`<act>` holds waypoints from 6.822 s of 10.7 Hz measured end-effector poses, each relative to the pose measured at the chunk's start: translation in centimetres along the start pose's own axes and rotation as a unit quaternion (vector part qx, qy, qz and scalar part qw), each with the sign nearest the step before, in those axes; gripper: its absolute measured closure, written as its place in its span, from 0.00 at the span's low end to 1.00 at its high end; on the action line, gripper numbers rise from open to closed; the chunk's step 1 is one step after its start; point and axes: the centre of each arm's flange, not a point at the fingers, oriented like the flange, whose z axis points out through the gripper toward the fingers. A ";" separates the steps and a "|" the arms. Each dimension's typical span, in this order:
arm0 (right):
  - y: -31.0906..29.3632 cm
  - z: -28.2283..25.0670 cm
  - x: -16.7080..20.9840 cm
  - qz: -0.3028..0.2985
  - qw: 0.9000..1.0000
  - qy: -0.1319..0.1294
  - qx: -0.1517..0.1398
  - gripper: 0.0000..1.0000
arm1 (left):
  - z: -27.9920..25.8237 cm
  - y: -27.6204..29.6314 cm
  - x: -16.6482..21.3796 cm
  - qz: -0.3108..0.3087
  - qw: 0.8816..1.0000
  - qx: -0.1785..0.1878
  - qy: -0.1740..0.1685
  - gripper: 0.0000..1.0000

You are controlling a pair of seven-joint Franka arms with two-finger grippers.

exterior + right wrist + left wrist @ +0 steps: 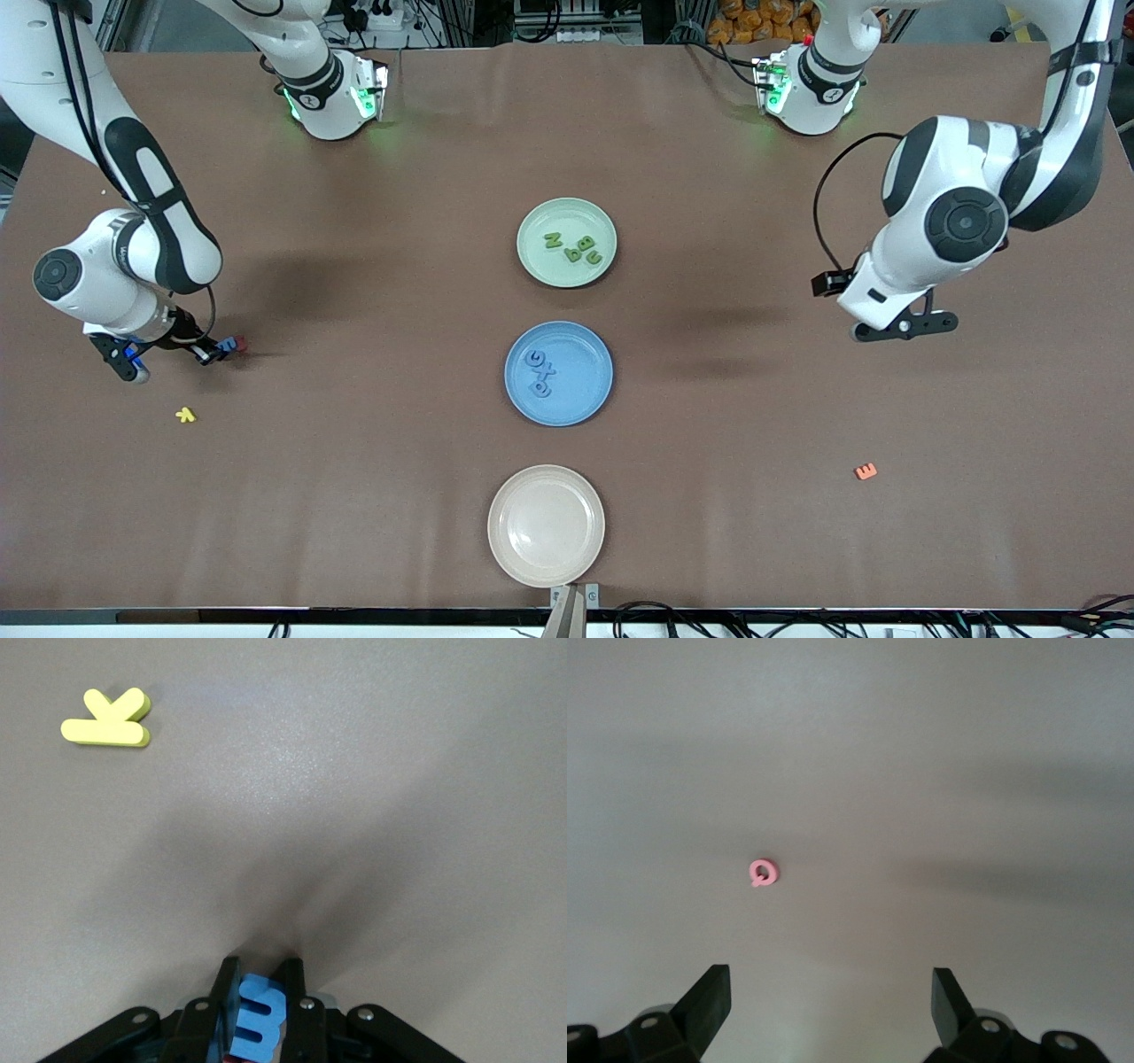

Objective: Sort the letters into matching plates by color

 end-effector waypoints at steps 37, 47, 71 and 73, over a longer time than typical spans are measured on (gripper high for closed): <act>-44.1 -9.6 -28.4 -0.326 0.939 0.025 0.109 0.75 | -23.3 -9.7 -4.7 0.076 0.981 -0.117 0.132 0.00; -48.1 -7.4 -36.0 -0.324 0.938 0.009 0.123 0.49 | -23.0 -9.6 -4.8 0.078 0.983 -0.115 0.123 0.00; -16.3 -32.5 3.1 -0.415 0.909 -0.015 0.028 0.00 | -22.8 -9.3 -4.8 0.081 0.983 -0.114 0.116 0.00; -14.2 -38.4 0.6 -0.418 0.908 -0.026 0.036 0.00 | -22.8 -9.2 -4.7 0.082 0.983 -0.114 0.116 0.00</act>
